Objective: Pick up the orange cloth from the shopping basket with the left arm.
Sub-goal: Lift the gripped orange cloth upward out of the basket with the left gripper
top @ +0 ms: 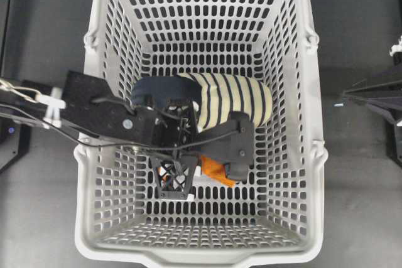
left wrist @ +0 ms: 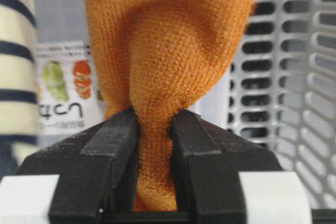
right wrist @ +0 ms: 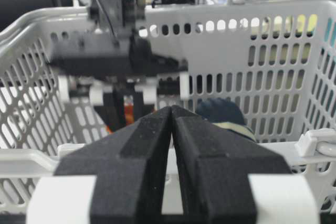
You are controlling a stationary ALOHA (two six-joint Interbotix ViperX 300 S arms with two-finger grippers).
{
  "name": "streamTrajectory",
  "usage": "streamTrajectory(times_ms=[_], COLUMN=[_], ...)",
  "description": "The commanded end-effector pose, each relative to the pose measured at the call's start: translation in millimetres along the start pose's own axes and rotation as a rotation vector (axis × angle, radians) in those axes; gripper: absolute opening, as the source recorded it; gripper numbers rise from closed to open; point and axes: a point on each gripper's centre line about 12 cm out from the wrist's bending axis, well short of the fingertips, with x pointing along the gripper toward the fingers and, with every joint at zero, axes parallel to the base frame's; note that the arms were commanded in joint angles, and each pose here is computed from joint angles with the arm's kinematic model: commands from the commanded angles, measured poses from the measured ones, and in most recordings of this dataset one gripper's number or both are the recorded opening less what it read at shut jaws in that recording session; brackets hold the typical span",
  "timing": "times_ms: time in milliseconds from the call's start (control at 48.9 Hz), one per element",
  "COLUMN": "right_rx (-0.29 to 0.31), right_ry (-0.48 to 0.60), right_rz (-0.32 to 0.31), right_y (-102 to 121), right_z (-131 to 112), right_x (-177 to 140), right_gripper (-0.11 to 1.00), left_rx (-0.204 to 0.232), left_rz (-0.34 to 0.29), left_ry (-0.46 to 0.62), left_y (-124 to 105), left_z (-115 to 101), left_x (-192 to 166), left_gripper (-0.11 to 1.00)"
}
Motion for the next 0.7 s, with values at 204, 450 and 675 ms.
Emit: streamTrajectory(times_ms=[204, 450, 675], right_rx=[0.009, 0.009, 0.009], right_ry=[-0.008, -0.018, -0.021], right_rz=[0.000, 0.000, 0.000], right_y=[0, 0, 0], right_z=[2, 3, 3], right_x=[1, -1, -2], right_gripper=[0.00, 0.00, 0.00], left_rx=[-0.039, -0.057, -0.061], left_rz=[0.015, 0.023, 0.028], left_ry=[-0.128, -0.119, -0.050], left_y=[15, 19, 19], left_z=[52, 66, 68], left_x=[-130, -207, -207], left_gripper=[0.15, 0.15, 0.15])
